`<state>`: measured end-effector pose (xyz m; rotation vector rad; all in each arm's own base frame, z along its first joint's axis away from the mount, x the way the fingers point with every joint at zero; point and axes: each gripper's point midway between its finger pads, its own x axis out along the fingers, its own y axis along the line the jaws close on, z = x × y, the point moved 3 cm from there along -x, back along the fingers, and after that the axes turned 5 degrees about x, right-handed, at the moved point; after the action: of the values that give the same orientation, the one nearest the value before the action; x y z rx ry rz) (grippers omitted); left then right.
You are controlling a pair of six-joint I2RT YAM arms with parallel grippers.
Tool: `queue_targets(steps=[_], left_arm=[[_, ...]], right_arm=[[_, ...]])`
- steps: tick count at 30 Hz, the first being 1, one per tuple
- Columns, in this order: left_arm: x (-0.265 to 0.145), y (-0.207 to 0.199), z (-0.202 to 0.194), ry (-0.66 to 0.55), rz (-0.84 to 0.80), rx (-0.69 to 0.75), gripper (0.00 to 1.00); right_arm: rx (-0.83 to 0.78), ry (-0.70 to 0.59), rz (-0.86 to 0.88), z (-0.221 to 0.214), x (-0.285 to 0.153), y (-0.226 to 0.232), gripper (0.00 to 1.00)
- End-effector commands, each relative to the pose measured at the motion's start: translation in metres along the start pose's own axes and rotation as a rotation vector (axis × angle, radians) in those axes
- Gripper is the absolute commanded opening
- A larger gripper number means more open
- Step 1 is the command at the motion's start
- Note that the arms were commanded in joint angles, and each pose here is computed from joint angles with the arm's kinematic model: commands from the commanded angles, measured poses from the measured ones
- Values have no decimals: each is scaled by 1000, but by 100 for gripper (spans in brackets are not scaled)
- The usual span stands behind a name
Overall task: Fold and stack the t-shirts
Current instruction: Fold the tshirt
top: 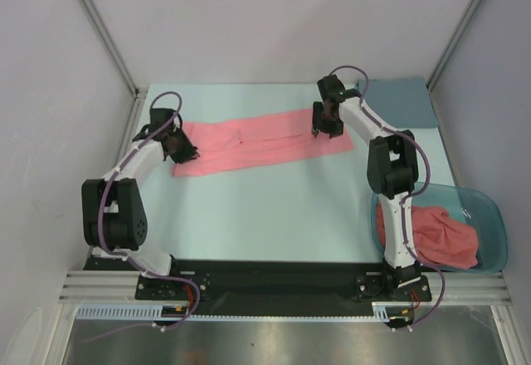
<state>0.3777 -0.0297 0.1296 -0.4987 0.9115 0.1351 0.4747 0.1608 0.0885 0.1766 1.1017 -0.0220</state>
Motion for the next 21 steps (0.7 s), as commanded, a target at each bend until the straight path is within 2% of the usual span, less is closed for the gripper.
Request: queue_targets(steps=[1,5,7,10,13,21], left_arm=[[13,-2,-11,19,-3,-70,20],[25,4,-11,16,24,-83,19],[33,9,-12,29,63,-91,16],[43,10,-11,32,74,-107,15],[52,11,-8,33,88,-121,16],[72,18,-7,81,161,-142,19]], right_arm=[[-7,-112,3,40,3,5,58],[-46,-141,-7,58,26,6,62],[-55,-188,-9,74,25,6,64],[-73,-261,4,90,33,9,67],[-99,-281,10,96,43,11,68],[-114,-227,-74,83,63,-9,69]])
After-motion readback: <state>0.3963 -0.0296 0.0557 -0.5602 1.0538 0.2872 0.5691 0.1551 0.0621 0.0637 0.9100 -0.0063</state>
